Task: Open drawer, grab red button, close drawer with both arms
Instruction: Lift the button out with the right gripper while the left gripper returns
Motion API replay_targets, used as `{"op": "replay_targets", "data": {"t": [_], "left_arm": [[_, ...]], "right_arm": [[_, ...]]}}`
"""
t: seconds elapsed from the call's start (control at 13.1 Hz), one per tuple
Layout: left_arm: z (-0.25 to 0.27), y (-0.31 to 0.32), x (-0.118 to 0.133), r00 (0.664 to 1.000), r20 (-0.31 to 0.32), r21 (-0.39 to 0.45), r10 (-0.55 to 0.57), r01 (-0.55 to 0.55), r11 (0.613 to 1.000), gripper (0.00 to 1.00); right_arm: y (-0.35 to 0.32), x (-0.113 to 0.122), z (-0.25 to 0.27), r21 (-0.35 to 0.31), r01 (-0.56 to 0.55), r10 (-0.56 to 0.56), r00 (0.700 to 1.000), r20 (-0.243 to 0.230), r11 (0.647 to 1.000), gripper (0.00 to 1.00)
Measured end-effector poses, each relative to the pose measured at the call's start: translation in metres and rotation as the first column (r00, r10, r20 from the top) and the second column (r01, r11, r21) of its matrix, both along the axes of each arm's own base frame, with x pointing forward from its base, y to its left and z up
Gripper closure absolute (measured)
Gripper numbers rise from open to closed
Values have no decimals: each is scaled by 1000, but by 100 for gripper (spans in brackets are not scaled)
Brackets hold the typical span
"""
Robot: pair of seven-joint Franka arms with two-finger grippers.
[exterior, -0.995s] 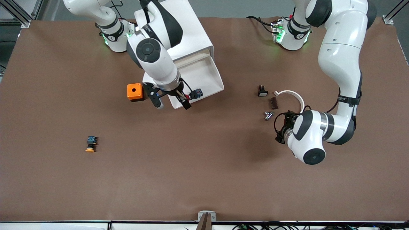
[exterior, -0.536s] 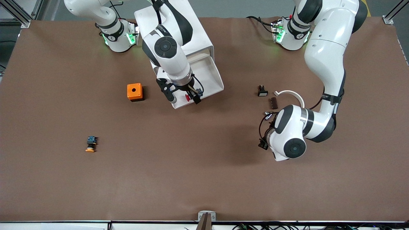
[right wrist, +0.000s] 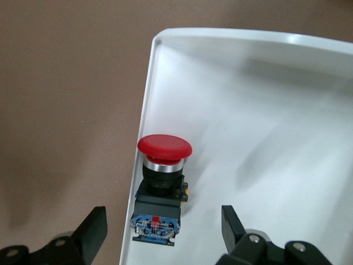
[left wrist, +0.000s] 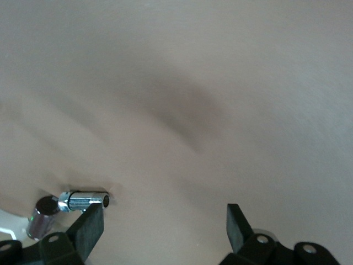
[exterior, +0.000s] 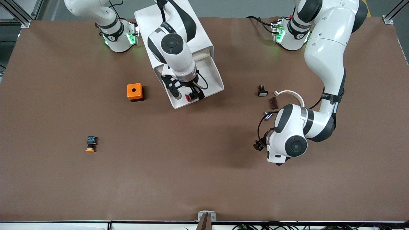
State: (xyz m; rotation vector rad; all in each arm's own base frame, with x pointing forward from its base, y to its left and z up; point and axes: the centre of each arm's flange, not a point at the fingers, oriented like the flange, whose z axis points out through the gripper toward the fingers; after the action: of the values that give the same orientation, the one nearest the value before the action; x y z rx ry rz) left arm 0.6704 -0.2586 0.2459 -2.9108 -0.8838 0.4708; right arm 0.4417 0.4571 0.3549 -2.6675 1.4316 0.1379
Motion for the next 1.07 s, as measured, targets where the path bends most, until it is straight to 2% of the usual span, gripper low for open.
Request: {"op": "replay_targets", "data": {"t": [0.15,0.23,0.31,0.46,0.61,0.92,1.07], "left_arm": [[11,-9,-2,996,21,-16,-91,92,996,1],[14,-14,-4,992,32,-2,-122,123,992,1],[15,-20,-6,989,38,9,-144,144,990,1],[14,-40,-16,986,36,19,-160,160,987,0],[12,-59,-26,989,31,36,-144,143,989,0],[5,-87,-45,986,18,48,-165,164,985,0],[7,-100,-52,984,17,34,-177,177,984,0]], "right_arm": [[0,0,-3,3,2,-2,1000,5,1000,11],[0,0,-6,2,2,-2,1000,6,1000,19],[1,-1,-7,2,1,-1,1000,6,1000,19],[3,-3,-8,1,-4,4,1000,6,1000,35],[5,-5,-8,-3,-14,14,1000,12,1000,59],[2,3,-2,-3,-14,14,1000,27,1000,59],[-8,20,21,-26,-61,61,998,4,998,59]]}}
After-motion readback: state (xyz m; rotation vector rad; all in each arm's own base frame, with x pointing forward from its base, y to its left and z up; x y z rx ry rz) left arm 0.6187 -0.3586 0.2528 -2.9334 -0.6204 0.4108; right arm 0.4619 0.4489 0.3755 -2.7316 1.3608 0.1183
